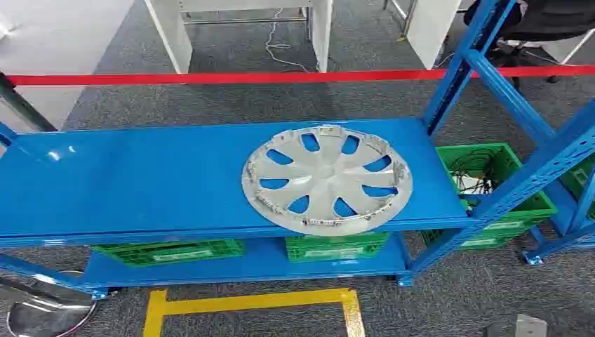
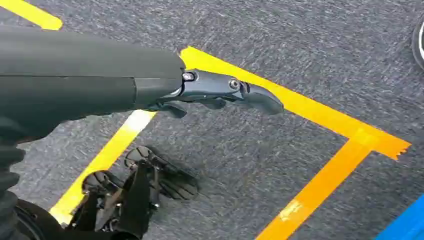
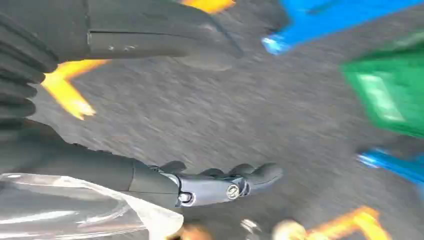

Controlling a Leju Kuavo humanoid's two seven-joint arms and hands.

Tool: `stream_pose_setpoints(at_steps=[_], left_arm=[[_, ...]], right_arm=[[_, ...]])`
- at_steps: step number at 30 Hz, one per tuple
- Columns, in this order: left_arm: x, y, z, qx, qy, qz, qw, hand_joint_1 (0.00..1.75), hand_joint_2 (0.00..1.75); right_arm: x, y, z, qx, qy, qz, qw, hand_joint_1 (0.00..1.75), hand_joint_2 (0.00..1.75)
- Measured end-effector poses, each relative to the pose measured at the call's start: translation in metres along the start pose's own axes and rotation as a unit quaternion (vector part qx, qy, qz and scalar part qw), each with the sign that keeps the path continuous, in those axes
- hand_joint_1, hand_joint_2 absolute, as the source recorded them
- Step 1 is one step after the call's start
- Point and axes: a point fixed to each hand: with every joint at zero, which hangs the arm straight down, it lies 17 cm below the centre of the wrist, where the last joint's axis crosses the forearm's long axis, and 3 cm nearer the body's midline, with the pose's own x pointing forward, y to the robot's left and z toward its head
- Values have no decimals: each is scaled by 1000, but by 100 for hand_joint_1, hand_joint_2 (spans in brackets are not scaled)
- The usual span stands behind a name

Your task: Take the parts from the cabinet and place them on the table.

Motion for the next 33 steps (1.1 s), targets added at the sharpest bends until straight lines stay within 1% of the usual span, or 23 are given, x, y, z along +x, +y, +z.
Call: stream_pose_setpoints(at_steps=[5, 10, 15, 19, 22, 25, 29, 33], left_arm=[[4, -1, 0, 12, -11, 7, 1000, 0, 175], [7, -2, 0, 22, -21, 13, 999, 0, 175], [9, -4, 1, 31, -30, 18, 999, 0, 175], [12, -6, 2, 37, -38, 21, 998, 0, 175], [13, -7, 2, 40, -43, 22, 998, 0, 175], [15, -10, 3, 37, -49, 18, 998, 0, 175], [17, -15, 3, 33, -55, 15, 998, 0, 175], [19, -21, 4, 21, -60, 7, 998, 0, 175]], right_arm=[[52, -21, -2, -38, -86, 10, 996, 0, 175], [106, -41, 7, -76, -172, 19, 982, 0, 175], [162, -58, 25, -111, -256, 27, 960, 0, 175], [207, -65, 48, -132, -326, 35, 936, 0, 175], [238, -60, 68, -135, -377, 50, 915, 0, 175], [264, -46, 87, -128, -424, 74, 893, 0, 175], [285, -14, 111, -103, -477, 112, 866, 0, 175], [297, 19, 127, -72, -510, 146, 844, 0, 175]])
